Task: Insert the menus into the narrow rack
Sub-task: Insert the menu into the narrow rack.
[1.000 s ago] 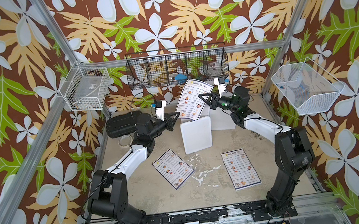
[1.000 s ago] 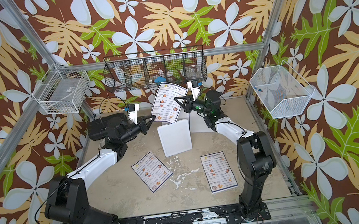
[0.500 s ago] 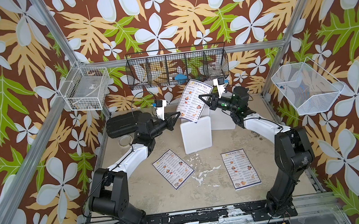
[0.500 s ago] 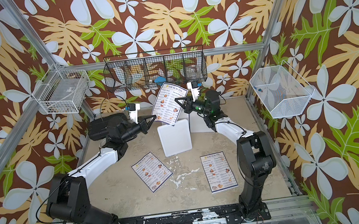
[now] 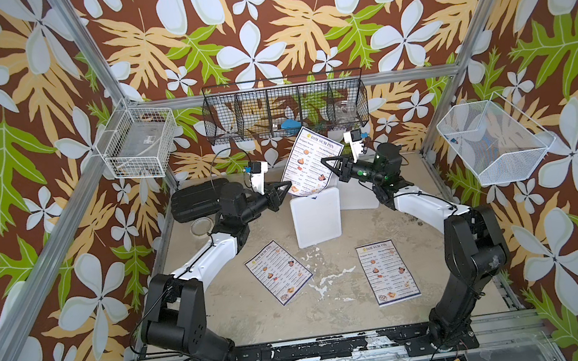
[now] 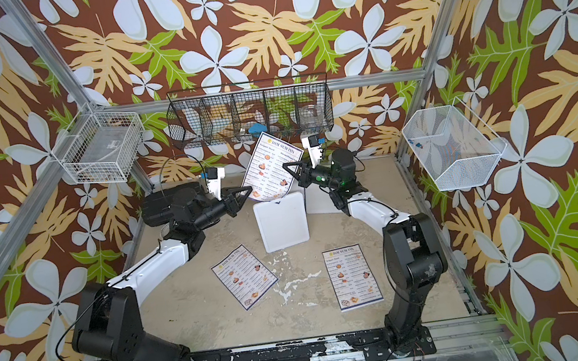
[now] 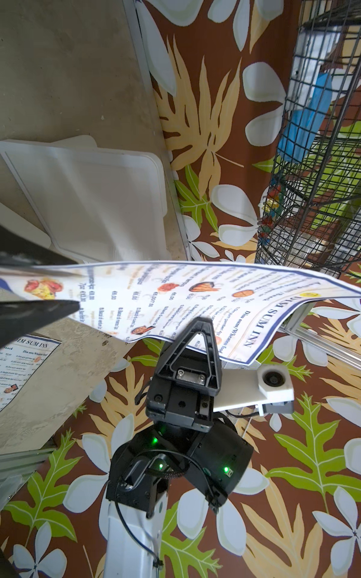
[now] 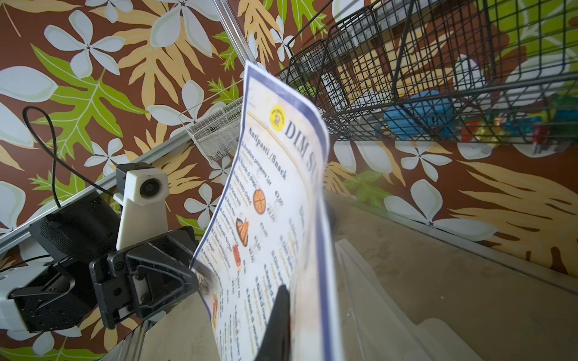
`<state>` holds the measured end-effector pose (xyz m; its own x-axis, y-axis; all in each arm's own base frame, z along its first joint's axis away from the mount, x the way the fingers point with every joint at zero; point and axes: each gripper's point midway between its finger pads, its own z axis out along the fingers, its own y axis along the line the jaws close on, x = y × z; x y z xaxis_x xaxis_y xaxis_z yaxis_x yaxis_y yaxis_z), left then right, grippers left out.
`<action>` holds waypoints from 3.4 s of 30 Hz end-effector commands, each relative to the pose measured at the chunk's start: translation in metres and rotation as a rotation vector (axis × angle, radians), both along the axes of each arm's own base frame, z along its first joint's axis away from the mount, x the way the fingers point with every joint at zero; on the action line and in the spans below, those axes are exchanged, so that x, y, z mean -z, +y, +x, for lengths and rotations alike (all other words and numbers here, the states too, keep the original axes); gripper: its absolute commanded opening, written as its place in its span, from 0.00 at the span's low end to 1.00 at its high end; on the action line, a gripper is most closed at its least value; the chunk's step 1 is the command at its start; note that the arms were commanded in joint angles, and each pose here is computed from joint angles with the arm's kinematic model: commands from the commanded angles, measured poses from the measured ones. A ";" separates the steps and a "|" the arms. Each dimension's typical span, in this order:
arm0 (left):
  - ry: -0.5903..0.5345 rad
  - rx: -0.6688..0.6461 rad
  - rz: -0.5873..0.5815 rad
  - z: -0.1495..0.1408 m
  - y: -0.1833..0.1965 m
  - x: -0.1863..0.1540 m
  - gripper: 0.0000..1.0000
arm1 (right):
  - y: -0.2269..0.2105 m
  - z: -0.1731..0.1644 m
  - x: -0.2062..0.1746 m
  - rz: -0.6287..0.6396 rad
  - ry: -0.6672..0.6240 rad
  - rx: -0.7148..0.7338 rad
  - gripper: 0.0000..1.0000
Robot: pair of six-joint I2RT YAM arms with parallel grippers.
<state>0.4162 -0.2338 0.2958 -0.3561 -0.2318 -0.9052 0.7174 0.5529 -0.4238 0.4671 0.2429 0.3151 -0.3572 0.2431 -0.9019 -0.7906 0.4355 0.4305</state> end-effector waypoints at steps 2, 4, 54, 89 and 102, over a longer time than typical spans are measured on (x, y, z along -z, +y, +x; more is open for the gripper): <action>-0.023 -0.008 -0.002 -0.001 0.002 -0.004 0.39 | 0.000 -0.005 -0.002 -0.011 -0.030 -0.022 0.00; -0.027 -0.017 0.000 -0.002 0.003 -0.003 0.48 | -0.002 -0.005 -0.002 -0.016 -0.033 -0.018 0.00; 0.118 -0.214 0.194 0.010 0.018 0.123 0.33 | -0.029 -0.018 0.015 -0.185 -0.117 0.122 0.00; 0.095 -0.134 0.150 -0.009 0.004 0.121 0.57 | -0.029 -0.013 0.014 -0.170 -0.109 0.126 0.00; 0.137 -0.233 0.193 0.024 0.015 0.133 0.52 | -0.029 -0.016 0.015 -0.172 -0.113 0.123 0.00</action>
